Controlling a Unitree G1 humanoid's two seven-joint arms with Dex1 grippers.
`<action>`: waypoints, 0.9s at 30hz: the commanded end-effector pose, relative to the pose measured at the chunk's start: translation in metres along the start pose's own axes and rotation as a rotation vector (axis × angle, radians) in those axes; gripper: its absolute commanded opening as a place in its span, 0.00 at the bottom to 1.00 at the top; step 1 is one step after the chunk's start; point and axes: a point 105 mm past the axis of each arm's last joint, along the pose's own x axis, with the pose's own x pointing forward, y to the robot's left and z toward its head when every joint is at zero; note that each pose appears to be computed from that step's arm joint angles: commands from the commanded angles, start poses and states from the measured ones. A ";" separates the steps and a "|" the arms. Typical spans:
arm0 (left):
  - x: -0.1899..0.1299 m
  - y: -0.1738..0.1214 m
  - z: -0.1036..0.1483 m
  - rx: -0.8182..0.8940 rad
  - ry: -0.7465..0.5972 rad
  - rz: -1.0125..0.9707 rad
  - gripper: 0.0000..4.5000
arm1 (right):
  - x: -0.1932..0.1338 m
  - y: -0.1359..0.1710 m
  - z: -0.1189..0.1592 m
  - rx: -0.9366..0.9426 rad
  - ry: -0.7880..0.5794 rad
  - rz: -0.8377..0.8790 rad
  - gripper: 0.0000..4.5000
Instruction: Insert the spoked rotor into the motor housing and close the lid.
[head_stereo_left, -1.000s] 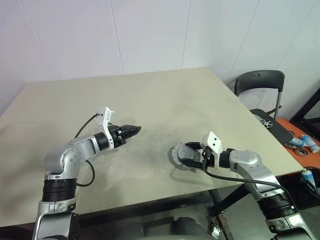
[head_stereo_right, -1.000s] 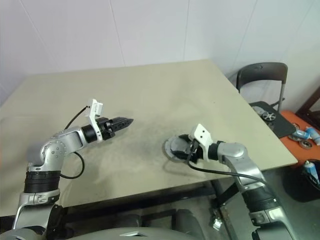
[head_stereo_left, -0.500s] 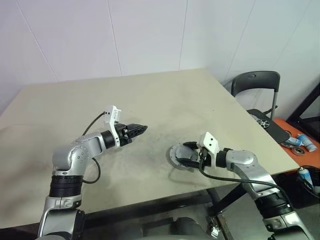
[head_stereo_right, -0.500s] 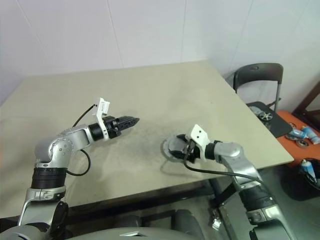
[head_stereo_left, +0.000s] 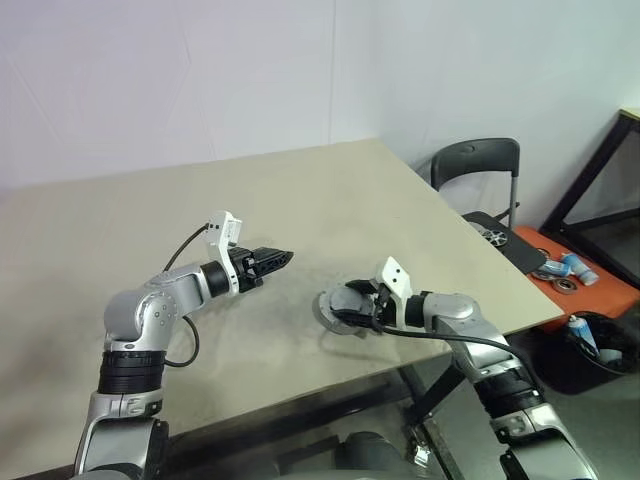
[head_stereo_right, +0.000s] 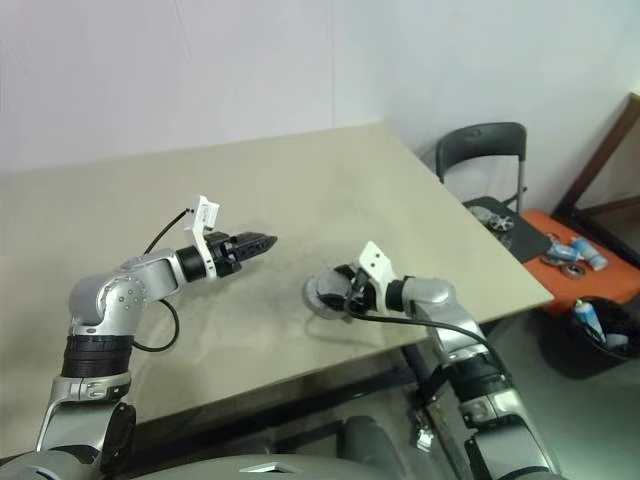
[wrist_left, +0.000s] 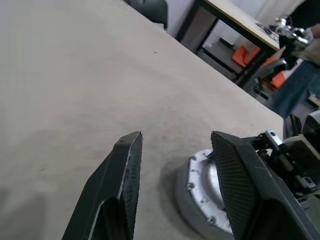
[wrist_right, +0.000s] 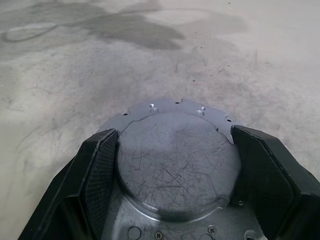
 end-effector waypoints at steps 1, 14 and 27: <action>-0.001 -0.006 0.013 0.038 -0.033 -0.019 0.52 | 0.031 0.016 -0.005 0.015 0.029 0.059 0.73; 0.005 -0.011 0.012 0.032 -0.039 -0.034 0.52 | 0.053 0.019 0.021 -0.023 -0.033 0.122 0.73; 0.010 -0.014 0.013 0.027 -0.044 -0.041 0.52 | 0.027 0.011 0.043 0.016 -0.120 0.124 0.73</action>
